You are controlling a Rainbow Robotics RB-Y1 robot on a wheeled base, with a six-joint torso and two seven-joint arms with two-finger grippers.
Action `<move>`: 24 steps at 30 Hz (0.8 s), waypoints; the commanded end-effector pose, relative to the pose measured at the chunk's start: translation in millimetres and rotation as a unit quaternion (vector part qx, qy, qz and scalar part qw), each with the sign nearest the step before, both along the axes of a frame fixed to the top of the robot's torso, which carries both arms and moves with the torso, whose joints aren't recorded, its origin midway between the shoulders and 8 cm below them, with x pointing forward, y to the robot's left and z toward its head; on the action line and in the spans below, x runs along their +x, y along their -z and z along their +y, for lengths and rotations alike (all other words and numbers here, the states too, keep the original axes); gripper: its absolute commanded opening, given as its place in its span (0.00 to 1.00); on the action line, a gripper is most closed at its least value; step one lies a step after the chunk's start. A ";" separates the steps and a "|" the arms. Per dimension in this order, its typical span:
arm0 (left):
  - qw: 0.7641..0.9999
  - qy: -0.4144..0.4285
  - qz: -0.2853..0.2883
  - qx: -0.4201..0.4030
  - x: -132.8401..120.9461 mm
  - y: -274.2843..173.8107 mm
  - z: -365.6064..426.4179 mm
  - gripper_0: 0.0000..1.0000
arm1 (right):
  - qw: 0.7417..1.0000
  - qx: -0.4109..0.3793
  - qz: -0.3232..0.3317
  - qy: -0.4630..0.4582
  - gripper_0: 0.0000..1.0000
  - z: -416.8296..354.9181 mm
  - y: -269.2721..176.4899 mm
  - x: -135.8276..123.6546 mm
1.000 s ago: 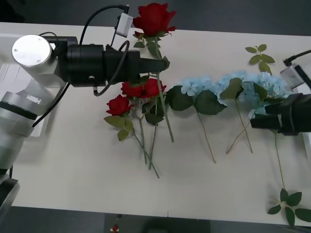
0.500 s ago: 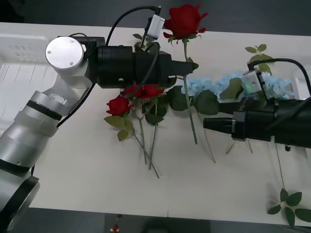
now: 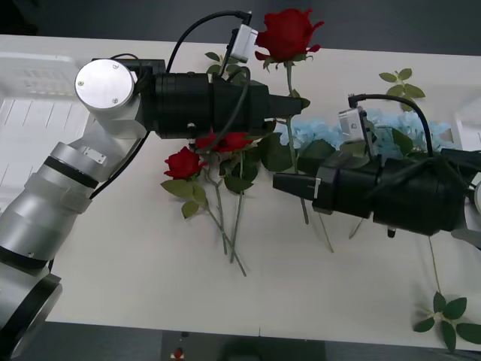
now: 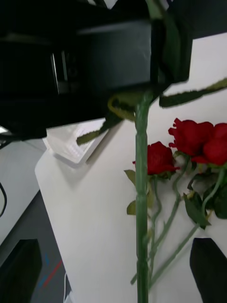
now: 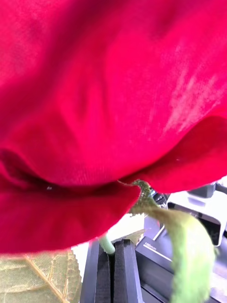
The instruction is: Put the red flowers into the right box and the blue flowers into the left box
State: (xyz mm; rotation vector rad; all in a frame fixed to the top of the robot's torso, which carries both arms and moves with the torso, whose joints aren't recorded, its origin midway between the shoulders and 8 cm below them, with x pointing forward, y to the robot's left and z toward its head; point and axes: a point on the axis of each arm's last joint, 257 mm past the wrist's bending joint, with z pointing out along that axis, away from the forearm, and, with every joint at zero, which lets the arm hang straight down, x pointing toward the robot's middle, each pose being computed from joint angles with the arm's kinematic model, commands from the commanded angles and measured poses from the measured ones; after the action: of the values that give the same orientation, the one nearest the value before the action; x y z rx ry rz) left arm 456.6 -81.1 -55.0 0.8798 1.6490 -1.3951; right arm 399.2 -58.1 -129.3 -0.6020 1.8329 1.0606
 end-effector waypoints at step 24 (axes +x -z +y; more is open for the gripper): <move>0.999 0.011 -0.035 -0.012 -4.4 -23.3 -10.3 0.00 | 0.999 0.023 -0.024 0.021 0.00 -0.6 -35.1 35.9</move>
State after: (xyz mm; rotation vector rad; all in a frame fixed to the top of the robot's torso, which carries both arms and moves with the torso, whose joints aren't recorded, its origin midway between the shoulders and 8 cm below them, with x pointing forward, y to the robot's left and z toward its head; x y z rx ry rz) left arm 457.2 -81.0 -54.6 0.8769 1.6481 -1.3942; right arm 424.3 -64.4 -122.1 -0.5195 1.8322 1.0691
